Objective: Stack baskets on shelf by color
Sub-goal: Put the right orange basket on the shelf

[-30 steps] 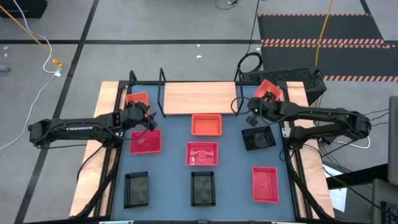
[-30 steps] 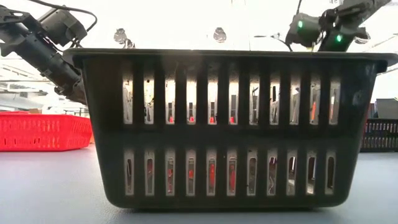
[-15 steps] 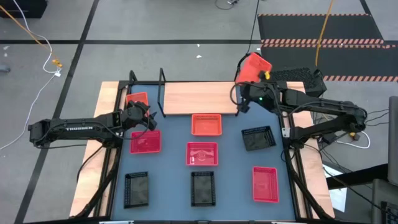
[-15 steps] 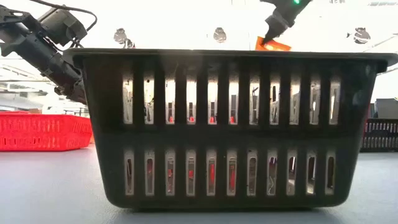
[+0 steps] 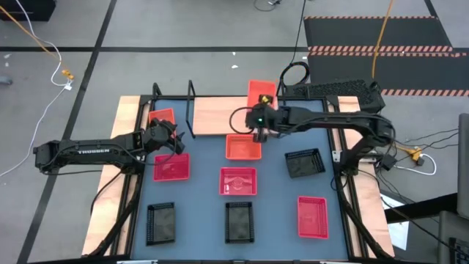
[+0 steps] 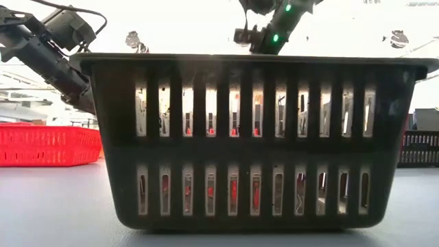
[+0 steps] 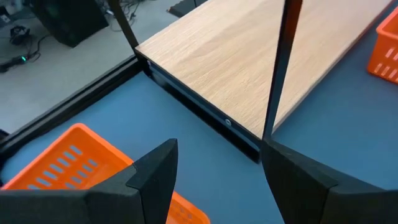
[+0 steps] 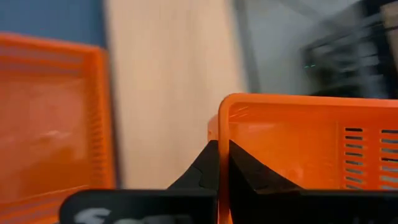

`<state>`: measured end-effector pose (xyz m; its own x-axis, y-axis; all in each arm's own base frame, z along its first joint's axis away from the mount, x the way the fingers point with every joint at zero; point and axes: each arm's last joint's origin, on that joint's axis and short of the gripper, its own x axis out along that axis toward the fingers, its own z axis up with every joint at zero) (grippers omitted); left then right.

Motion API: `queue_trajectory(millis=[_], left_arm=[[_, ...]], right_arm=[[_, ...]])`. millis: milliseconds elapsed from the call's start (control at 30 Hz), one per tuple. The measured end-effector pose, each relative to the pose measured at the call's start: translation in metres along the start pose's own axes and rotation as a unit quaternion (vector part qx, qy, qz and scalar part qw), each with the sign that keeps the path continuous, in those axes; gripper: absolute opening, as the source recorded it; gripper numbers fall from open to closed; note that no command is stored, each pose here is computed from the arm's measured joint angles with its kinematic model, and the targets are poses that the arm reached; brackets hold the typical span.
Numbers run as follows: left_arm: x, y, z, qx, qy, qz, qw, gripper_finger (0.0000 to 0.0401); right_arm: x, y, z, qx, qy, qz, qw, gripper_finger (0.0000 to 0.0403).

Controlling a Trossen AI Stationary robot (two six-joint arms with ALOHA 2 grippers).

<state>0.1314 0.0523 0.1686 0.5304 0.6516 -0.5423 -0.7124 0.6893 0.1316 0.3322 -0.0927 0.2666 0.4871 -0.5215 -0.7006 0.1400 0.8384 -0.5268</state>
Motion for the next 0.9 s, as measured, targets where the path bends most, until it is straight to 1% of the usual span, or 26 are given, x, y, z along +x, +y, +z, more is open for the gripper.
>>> queue_trajectory(millis=[67,167,300,400,500,600,700,900], left_arm=[[0.0,0.0,0.0,0.006,0.0,0.0,1.0,0.0232],[0.0,0.0,0.0,-0.003,0.001,0.0,1.0,0.0232],[0.0,0.0,0.0,-0.019,0.001,0.0,1.0,0.0232],[0.0,0.0,0.0,-0.02,-0.001,0.0,1.0,0.0232],[0.0,-0.001,0.003,-0.026,-0.013,-0.003,1.0,0.0232],[0.0,-0.001,0.007,-0.032,-0.033,-0.007,0.999,0.0232],[0.0,-0.002,0.01,-0.027,-0.048,-0.009,0.998,0.0232],[0.0,-0.002,0.011,-0.008,-0.051,-0.008,0.999,0.0232]], right_arm=[[0.013,0.0,-0.005,0.01,0.018,0.023,1.0,0.0001],[0.025,-0.006,-0.011,0.032,0.03,0.035,0.998,0.0002],[0.036,-0.014,-0.015,0.055,0.018,0.063,0.996,0.0002],[0.041,-0.021,-0.01,0.072,-0.021,0.061,0.995,0.0002],[0.049,-0.024,-0.003,0.09,-0.04,0.088,0.991,0.0003],[0.061,-0.023,0.005,0.092,-0.027,0.104,0.99,0.0003],[0.073,-0.021,0.014,0.087,-0.025,0.108,0.99,0.0003],[0.086,-0.019,0.026,0.086,-0.025,0.112,0.99,0.0003]])
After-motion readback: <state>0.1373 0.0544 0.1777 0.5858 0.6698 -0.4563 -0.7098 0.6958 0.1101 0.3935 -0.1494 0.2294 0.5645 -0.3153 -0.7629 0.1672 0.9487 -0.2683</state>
